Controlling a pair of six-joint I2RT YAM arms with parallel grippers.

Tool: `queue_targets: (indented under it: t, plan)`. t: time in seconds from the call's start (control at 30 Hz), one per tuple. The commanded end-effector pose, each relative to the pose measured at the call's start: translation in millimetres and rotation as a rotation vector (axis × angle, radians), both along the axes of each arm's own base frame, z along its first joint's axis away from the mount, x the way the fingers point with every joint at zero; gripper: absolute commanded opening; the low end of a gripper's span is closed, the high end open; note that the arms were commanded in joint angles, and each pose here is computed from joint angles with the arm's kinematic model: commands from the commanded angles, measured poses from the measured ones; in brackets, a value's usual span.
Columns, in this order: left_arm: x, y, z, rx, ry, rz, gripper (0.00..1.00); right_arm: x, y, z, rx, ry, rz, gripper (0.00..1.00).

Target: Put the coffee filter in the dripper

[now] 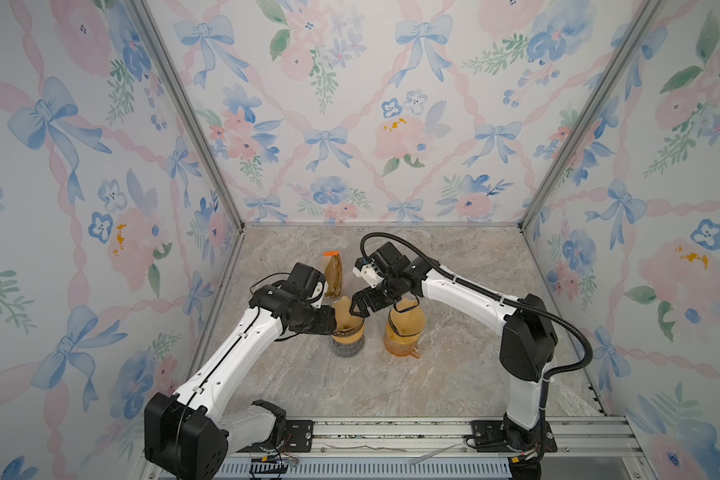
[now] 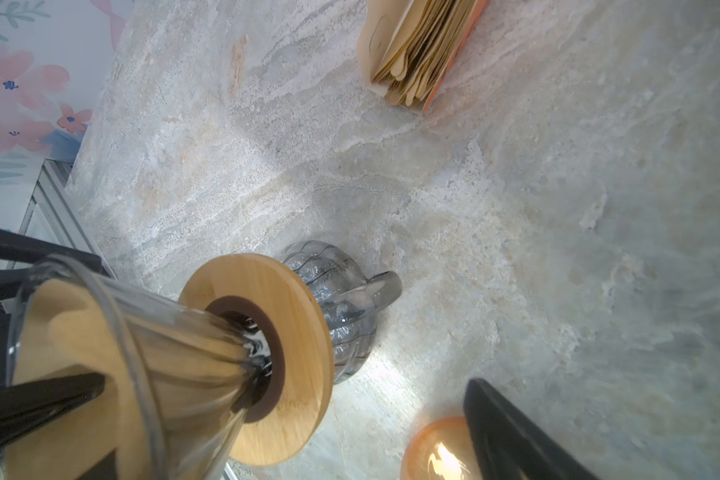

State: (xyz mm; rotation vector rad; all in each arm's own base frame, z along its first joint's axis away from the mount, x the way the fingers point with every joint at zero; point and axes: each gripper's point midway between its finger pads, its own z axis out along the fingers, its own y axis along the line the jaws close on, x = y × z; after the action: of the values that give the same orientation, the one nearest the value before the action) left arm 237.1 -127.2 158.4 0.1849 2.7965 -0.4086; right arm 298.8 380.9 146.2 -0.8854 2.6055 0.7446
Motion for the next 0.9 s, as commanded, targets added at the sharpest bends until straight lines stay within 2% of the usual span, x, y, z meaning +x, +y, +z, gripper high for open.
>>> queue_targets:
  t: [0.0, 0.33, 0.87]
  plan:
    - [-0.8, -0.1, 0.2, 0.013, 0.022, 0.006, 0.58, -1.6, -8.5, 6.8, 0.004, -0.025, -0.005, 0.96]
    - [7.4, -4.0, 5.5, 0.022, 0.009, 0.005, 0.58, 4.8, -12.5, 7.0, 0.012, -0.028, -0.04, 0.96]
    - [17.8, -9.1, 28.8, -0.02, -0.04, -0.015, 0.59, -1.8, -0.7, 56.2, 0.111, -0.068, -0.008, 0.96]
